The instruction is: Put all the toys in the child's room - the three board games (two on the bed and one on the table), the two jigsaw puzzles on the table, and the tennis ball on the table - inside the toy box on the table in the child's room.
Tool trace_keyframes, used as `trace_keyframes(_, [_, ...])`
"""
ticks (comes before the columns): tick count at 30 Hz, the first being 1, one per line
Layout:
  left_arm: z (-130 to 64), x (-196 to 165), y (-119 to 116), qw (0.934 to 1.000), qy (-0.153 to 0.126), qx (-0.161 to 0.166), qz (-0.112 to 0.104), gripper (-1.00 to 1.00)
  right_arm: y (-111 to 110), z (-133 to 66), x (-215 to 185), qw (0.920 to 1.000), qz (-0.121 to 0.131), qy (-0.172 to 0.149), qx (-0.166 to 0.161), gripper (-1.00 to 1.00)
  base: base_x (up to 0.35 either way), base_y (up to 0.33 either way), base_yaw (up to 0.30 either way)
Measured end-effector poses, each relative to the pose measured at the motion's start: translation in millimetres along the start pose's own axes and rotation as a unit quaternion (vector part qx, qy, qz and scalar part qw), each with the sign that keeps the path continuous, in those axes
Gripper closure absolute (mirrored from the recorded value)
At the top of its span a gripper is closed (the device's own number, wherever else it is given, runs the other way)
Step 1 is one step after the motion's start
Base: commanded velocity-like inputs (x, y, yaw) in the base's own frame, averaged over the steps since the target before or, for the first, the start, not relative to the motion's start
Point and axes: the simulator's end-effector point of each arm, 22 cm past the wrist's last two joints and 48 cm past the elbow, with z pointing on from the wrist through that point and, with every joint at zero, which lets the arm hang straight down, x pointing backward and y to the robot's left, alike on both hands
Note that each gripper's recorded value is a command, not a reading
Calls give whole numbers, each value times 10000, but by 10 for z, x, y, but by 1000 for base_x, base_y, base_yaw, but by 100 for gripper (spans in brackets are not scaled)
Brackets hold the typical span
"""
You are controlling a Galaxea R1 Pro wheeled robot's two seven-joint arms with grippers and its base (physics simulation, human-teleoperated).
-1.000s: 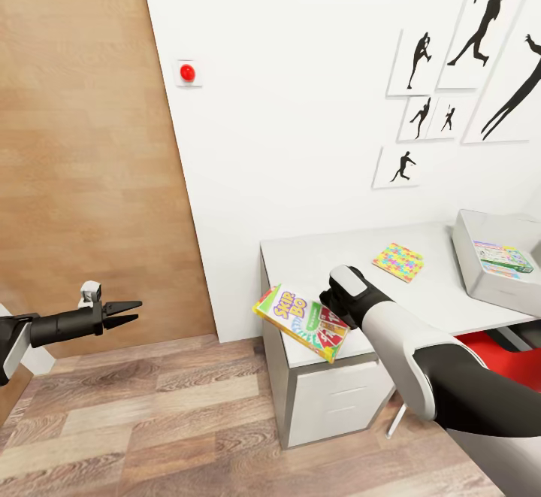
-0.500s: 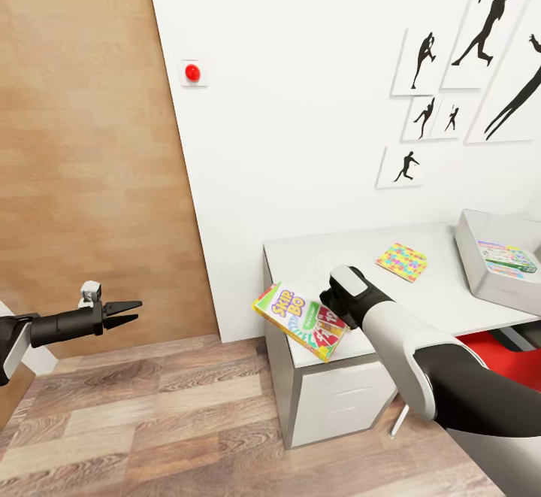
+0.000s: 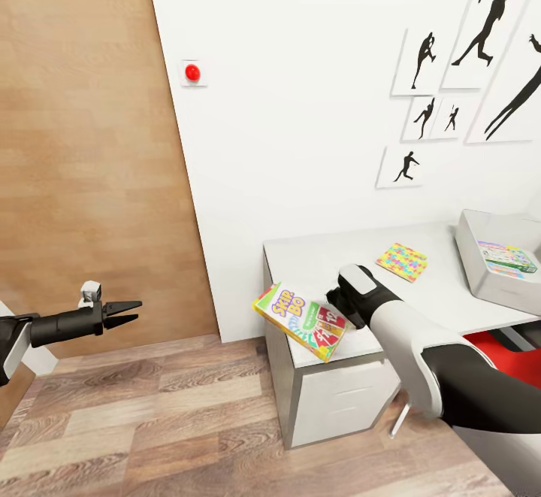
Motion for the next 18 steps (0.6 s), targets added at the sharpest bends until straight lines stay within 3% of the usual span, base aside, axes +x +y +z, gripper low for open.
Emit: trace_keyframes(18, [0, 0, 2, 10000, 0, -6, 3, -100, -174, 37, -159, 9999, -20, -28, 156, -100, 0, 0, 0])
